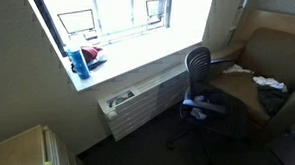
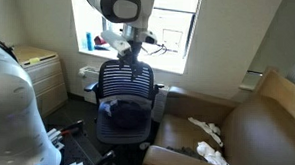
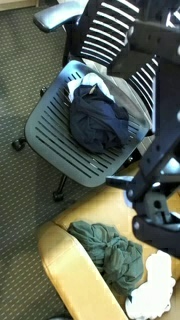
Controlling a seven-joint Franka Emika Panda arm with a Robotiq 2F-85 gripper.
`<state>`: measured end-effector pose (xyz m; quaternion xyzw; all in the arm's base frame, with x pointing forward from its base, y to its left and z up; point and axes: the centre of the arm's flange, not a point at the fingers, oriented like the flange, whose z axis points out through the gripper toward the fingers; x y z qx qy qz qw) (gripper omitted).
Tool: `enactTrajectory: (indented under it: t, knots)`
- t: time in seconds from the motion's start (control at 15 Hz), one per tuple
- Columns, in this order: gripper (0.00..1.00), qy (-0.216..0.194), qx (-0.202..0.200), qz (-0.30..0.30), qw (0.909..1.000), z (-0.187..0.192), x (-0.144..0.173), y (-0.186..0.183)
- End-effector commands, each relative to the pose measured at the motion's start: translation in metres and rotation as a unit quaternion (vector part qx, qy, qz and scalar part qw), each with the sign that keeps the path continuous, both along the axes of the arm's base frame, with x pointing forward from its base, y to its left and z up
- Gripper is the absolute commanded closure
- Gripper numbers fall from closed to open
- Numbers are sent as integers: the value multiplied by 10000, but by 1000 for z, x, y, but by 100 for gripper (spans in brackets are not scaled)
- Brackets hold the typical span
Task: Remove the black clothing from the chair and place it on the sofa
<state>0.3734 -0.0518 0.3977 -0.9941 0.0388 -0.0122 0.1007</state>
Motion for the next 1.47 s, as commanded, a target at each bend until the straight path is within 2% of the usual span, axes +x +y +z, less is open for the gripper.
enactTrajectory:
  t: [0.0, 0.13, 0.2, 0.27, 0.33, 0.47, 0.6, 0.67, 0.8, 0.87, 1.0, 1.13, 1.27, 1.4]
  knots:
    - [0, 0, 0, 0, 10000, 0, 0, 0]
    - [0, 0, 0, 0, 10000, 0, 0, 0]
    - [0, 197, -58, 397, 9990, -2, 27, 16]
    - [0, 336, -237, 733, 9965, 0, 45, 37]
    - [0, 390, -469, 824, 9947, 1, 61, 60]
    - [0, 320, -987, 1014, 9894, 1, 84, 95]
    - [0, 201, -1517, 1369, 9787, -11, 99, 97]
    - [0, 249, -1673, 1476, 9745, -20, 99, 87]
    - [0, 499, -1746, 1389, 9735, -32, 84, 50]
    - [0, 384, -1642, 1393, 9758, -25, 85, 84]
    - [0, 508, -1673, 1311, 9758, -33, 85, 57]
    - [0, 481, -1758, 1089, 9772, -42, 82, 48]
    - [0, 475, -1530, 419, 9862, -85, 80, 33]
    - [0, 363, -1322, -139, 9905, -128, 84, 30]
